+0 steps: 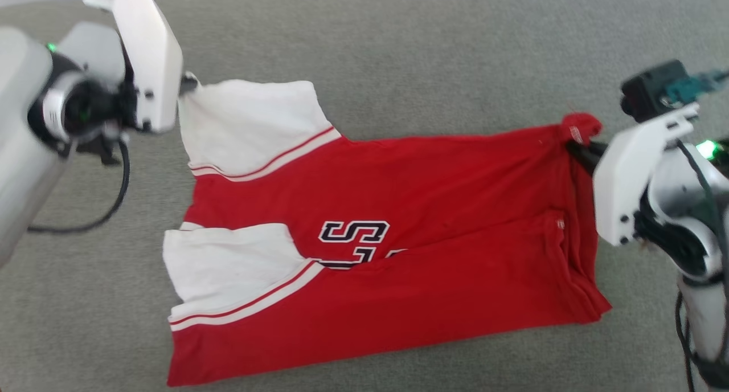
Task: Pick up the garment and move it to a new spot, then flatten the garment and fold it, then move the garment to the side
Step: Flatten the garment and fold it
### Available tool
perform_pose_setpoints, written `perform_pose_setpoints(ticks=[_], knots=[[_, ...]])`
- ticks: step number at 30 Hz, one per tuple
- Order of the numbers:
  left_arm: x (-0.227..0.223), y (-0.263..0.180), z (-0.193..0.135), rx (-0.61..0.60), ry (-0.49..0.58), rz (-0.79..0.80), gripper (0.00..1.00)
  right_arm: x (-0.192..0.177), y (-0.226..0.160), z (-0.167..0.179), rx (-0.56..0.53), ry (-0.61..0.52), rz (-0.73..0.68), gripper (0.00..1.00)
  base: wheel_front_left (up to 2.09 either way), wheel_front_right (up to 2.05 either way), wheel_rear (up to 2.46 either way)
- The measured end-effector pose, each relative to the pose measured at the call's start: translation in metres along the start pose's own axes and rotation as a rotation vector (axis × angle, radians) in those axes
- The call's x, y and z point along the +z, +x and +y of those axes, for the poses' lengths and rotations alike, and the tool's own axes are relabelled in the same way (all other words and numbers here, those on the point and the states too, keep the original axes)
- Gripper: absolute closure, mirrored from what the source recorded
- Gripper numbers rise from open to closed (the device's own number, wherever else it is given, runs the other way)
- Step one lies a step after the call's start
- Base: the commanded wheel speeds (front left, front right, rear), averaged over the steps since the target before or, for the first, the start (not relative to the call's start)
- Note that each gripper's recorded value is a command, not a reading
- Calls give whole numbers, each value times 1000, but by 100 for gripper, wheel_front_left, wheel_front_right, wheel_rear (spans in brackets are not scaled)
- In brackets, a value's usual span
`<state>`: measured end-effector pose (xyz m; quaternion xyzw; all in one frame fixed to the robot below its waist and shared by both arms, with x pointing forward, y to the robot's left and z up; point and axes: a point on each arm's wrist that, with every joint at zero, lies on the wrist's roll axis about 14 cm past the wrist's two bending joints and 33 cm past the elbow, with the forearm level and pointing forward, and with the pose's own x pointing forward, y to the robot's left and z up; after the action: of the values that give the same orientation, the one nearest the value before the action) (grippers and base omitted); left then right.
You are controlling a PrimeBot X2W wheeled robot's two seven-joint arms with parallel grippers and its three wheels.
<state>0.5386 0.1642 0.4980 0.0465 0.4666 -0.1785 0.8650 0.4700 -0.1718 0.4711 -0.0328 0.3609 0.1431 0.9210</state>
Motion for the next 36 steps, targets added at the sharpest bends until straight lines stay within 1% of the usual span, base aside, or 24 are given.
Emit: perform_pose_setpoints(ticks=[2, 6, 9, 11, 12, 16, 19, 22, 24, 25, 26, 27, 28, 29, 30, 32, 36], knots=[[-7, -14, -5, 7, 29, -9, 100, 0, -8, 4, 15, 8, -14, 100, 0, 0, 0], [-38, -37, -15, 18, 59, 18, 100, -11, -22, 10, 27, 17, 0, 100, 0, 0, 0], [-61, -49, -28, 4, 64, 43, 100, -23, -30, 13, 32, 32, 23, 100, 0, 0, 0], [-81, -53, -39, -24, 48, 80, 100, -31, -34, 15, 34, 42, 42, 100, 0, 0, 0], [-101, -56, -46, -34, 45, 118, 100, -42, -37, 16, 37, 53, 72, 100, 0, 0, 0], [-143, -53, -63, -82, 16, 208, 100, -67, -39, 19, 47, 90, 140, 100, 0, 0, 0], [-169, -47, -69, -103, -19, 270, 100, -87, -36, 21, 49, 114, 192, 100, 0, 0, 0], [-185, -39, -69, -107, -53, 309, 100, -103, -29, 25, 61, 148, 235, 100, 0, 0, 0], [-188, -31, -68, -108, -79, 307, 100, -112, -23, 28, 67, 163, 259, 100, 0, 0, 0], [-187, -28, -67, -109, -85, 294, 100, -113, -21, 28, 68, 164, 259, 75, 0, 0, 0], [-185, -25, -65, -106, -97, 278, 100, -113, -19, 29, 70, 166, 255, 52, 0, 0, 0], [-182, -23, -63, -106, -104, 257, 87, -111, -18, 30, 73, 164, 246, 2, 0, 0, 0], [-179, -21, -60, -96, -114, 237, 57, -109, -17, 31, 76, 162, 238, 0, 0, 0, 0], [-178, -21, -56, -87, -123, 219, 11, -108, -16, 32, 80, 162, 231, 0, 0, 0, 0], [-177, -21, -55, -85, -130, 204, 0, -106, -17, 34, 84, 157, 226, 0, 0, 0, 0], [-171, -23, -55, -89, -143, 152, 0, -102, -19, 35, 93, 164, 207, 0, 0, 0, 0], [-150, -32, -52, -89, -155, -4, 0, -92, -28, 31, 92, 174, 176, 0, 0, 0, 0]])
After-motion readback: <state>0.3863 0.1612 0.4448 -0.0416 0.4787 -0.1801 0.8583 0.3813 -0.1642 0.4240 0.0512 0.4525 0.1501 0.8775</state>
